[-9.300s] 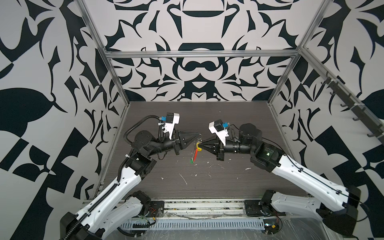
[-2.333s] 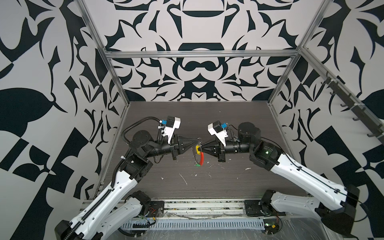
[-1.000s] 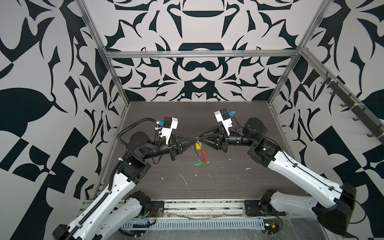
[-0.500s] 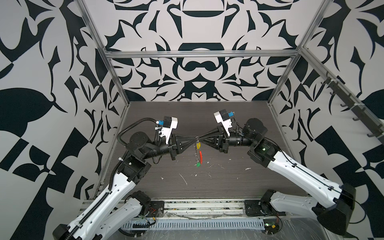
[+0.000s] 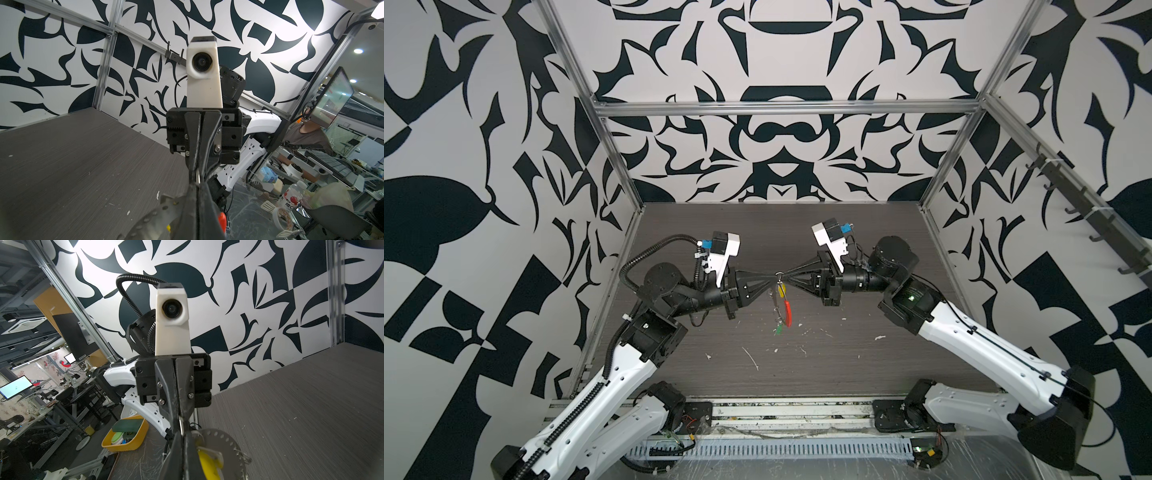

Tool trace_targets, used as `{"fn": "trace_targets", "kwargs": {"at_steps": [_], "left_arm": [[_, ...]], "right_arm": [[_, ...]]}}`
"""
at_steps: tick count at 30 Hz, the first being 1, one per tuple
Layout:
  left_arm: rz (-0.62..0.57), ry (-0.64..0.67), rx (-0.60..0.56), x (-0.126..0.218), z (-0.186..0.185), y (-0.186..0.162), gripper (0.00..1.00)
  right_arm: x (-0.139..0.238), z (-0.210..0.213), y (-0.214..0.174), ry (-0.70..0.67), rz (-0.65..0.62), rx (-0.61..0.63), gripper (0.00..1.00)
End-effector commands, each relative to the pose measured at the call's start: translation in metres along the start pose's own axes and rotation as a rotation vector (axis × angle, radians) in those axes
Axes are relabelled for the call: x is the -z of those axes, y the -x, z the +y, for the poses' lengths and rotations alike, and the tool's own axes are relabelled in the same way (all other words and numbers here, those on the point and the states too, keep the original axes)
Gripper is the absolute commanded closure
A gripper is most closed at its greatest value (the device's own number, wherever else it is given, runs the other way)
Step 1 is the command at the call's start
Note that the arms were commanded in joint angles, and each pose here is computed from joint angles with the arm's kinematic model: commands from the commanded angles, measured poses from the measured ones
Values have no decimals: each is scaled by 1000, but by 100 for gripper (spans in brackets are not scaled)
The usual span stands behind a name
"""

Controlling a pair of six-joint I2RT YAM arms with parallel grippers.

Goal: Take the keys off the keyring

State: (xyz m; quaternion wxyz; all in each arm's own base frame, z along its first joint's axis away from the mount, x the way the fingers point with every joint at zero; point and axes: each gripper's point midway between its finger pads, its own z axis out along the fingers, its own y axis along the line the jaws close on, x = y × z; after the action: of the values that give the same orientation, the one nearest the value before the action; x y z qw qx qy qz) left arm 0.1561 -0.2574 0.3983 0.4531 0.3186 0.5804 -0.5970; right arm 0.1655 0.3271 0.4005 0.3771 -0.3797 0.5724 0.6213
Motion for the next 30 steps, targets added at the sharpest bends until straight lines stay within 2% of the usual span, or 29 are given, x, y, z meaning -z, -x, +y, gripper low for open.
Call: {"fn": "trace_targets", "kwargs": {"at_steps": [1, 3, 5, 6, 8, 10, 14, 20, 25, 30], "left_arm": [[-10, -6, -4, 0, 1, 0, 100], [-3, 13, 14, 1, 2, -1, 99], [13, 35, 31, 3, 3, -3, 72], [22, 46, 25, 5, 3, -5, 62], [33, 72, 25, 9, 3, -8, 51], [45, 76, 21, 12, 0, -9, 47], [118, 80, 56, 12, -3, -15, 48], [231, 73, 130, 8, -2, -25, 61], [281, 44, 168, 3, -5, -27, 69], [320, 36, 200, 0, -3, -29, 72]], "right_arm": [[0, 10, 6, 29, -11, 39, 100], [1, 10, 4, 23, -2, 42, 100], [3, 9, 2, 17, 11, 35, 100], [3, 6, 0, 9, 24, 31, 100], [5, 2, -3, -6, 44, 25, 100], [7, 1, -6, -5, 67, 22, 100], [10, 0, -14, -8, 128, 37, 100], [13, 5, -19, 11, 184, 52, 100], [12, 8, -19, 28, 206, 51, 100], [11, 6, -19, 26, 222, 43, 100]]}}
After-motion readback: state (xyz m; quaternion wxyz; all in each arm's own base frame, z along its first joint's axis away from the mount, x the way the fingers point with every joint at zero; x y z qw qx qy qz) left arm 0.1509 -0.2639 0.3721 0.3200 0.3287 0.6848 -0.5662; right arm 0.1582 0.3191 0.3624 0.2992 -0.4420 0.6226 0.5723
